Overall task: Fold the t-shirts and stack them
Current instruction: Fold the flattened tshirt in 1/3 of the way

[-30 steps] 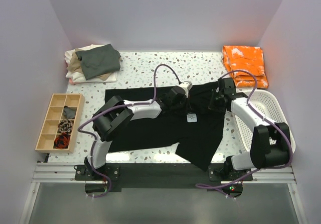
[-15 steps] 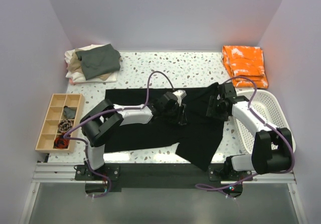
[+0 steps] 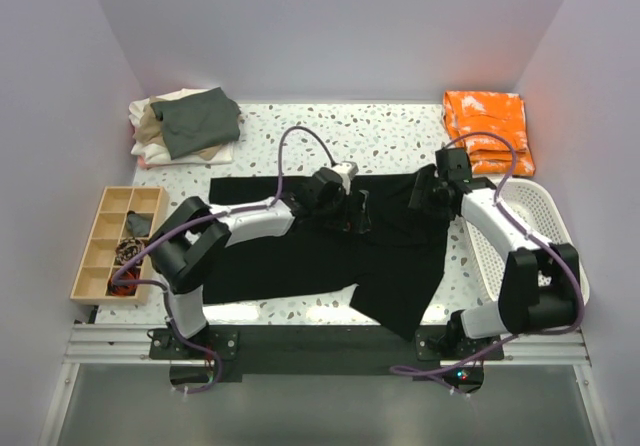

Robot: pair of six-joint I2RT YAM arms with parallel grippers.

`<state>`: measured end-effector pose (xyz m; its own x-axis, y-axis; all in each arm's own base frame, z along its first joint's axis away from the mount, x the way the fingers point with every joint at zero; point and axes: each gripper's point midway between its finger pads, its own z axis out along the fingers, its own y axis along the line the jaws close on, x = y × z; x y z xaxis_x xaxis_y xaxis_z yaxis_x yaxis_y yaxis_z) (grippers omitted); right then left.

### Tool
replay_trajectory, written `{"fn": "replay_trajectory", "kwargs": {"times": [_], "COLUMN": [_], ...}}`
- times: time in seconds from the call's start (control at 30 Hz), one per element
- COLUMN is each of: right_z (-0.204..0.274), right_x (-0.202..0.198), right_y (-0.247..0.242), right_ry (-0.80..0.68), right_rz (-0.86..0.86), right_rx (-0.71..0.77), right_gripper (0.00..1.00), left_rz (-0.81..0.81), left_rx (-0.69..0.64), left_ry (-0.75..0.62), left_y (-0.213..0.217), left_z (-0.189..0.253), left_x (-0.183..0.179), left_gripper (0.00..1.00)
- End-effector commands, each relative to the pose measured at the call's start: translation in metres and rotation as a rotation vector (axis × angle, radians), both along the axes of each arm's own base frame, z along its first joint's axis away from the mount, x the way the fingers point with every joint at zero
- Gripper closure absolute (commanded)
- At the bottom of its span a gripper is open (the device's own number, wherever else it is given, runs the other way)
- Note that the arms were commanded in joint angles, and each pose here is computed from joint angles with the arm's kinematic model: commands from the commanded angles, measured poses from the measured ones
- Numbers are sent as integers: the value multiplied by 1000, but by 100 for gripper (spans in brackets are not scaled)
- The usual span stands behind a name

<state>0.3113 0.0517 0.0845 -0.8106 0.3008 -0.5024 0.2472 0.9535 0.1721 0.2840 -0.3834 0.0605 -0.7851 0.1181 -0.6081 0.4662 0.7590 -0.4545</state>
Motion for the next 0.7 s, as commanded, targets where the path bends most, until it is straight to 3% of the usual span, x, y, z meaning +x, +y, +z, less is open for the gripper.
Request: {"fn": "replay_trajectory", "kwargs": {"times": [0.0, 0.33, 0.67], "right_z": [1, -13, -56], "right_x": [53, 107, 126], "right_y": [12, 26, 1], "right_ry": [-79, -80, 36], "right_rz": [-6, 36, -52], "right_rx": [38, 60, -78], "right_gripper": [33, 34, 33], "left_rz": [137, 340, 454], "left_rx": [-59, 40, 148], "left_ry": [-112, -197, -58], "left_y": [38, 138, 200], "left_z": [42, 39, -27], "left_x": [58, 103, 92], "left_gripper": [0, 0, 0]}}
